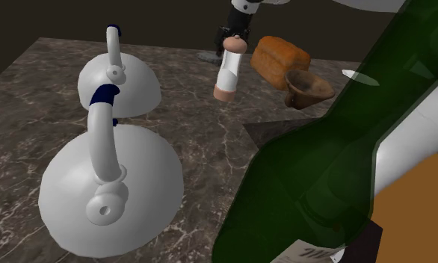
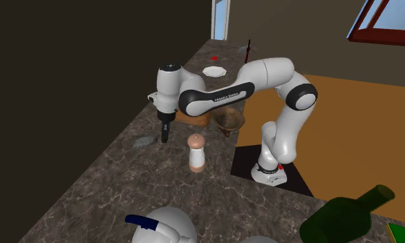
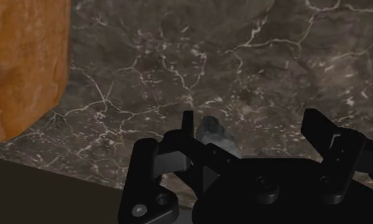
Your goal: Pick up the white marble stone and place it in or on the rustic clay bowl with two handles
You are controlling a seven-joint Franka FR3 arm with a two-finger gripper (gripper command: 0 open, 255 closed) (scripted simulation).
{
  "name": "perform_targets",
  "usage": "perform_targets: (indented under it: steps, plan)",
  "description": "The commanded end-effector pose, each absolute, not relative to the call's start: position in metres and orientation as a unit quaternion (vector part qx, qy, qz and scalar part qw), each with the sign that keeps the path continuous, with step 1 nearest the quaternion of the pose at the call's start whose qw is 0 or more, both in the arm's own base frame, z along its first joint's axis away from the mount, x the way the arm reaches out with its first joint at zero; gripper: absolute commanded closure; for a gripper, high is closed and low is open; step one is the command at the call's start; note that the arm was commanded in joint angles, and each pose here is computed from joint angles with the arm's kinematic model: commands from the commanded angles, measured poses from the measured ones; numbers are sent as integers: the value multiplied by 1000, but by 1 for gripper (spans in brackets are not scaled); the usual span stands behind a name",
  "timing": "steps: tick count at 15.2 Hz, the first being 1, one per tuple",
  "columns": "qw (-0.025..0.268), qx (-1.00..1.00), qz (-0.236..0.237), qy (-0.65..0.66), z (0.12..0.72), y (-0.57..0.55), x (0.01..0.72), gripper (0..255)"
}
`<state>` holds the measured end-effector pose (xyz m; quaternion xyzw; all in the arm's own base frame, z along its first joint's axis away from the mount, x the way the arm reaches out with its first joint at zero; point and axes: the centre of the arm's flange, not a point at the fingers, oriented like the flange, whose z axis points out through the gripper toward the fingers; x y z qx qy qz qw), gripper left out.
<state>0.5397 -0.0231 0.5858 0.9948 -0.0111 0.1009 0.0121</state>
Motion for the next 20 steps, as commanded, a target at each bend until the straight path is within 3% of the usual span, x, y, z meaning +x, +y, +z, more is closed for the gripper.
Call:
perform_targets:
  steps: [1,6,13,20]
  plan:
    - [20,994,103,-10,582,-24,569,0]
    - [38,994,106,-8,571,-24,625,0]
    - [38,994,106,-8,532,-27,633,0]
    - [38,994,106,-8,532,-27,633,0]
